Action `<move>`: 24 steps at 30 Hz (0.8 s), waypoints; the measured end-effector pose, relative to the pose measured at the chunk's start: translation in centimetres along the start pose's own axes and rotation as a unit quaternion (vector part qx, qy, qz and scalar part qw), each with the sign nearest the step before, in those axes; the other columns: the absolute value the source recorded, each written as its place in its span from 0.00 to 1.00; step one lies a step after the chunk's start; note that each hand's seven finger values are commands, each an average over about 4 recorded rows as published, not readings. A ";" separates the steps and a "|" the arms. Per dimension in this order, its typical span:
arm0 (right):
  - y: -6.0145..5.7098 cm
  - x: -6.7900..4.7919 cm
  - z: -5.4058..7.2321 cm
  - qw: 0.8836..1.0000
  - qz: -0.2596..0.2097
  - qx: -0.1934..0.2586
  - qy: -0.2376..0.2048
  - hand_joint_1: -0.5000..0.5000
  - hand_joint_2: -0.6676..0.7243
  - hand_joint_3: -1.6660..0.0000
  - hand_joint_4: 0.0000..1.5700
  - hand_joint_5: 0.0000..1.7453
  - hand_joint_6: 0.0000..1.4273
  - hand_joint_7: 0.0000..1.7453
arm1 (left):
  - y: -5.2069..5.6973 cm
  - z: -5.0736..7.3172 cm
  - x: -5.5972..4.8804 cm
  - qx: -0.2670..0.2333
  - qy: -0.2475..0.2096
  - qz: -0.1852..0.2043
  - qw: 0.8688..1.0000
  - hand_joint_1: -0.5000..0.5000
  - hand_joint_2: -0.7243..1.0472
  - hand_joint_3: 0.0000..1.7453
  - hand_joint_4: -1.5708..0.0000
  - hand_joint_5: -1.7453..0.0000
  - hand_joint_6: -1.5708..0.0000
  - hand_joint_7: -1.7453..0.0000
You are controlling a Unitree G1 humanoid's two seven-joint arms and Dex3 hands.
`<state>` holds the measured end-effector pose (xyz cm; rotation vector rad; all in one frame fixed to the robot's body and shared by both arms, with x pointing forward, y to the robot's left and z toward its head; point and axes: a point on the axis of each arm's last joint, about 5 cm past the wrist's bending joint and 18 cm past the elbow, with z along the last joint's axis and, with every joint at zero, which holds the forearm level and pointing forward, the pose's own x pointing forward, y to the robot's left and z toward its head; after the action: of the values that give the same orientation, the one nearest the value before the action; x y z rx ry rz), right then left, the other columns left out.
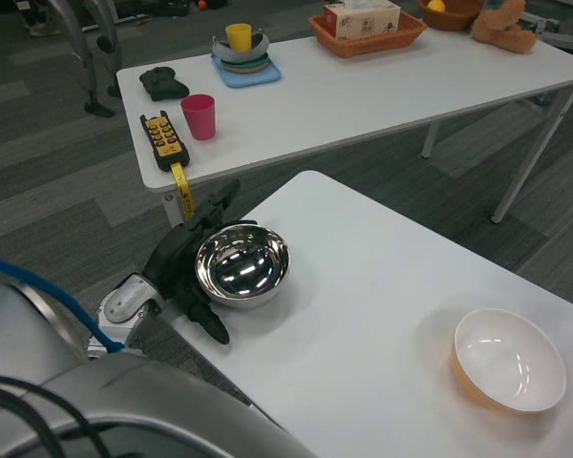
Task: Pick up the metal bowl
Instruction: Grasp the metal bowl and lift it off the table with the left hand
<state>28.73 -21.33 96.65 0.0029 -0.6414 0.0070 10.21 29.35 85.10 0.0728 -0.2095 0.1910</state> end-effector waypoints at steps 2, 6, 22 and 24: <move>0.0 0.0 0.0 1.000 0.000 0.000 0.000 0.04 0.97 1.00 0.00 0.00 0.00 0.00 | -0.1 0.0 0.0 -0.004 -0.002 0.001 1.000 0.00 0.30 0.00 0.91 0.59 1.00 0.96; 0.0 0.0 0.0 1.000 0.000 0.000 0.000 0.04 0.97 1.00 0.00 0.00 0.00 0.00 | -0.1 0.0 0.0 -0.012 -0.007 0.005 1.000 0.00 0.31 0.00 0.89 0.59 1.00 0.93; 0.0 0.0 0.0 1.000 0.000 0.001 0.000 0.04 0.95 1.00 0.00 0.00 0.00 0.00 | -0.4 0.0 0.5 -0.023 -0.017 0.003 1.000 0.00 0.89 0.01 0.75 0.46 0.77 0.71; 0.0 0.0 0.0 1.000 0.000 0.001 0.000 0.04 0.98 1.00 0.00 0.00 0.00 0.00 | -0.4 0.0 0.7 -0.024 -0.019 0.001 1.000 0.00 0.91 0.04 0.72 0.41 0.74 0.65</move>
<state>28.72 -21.31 96.65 0.0040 -0.6417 0.0078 10.96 29.06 85.19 0.0286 -0.2519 0.1864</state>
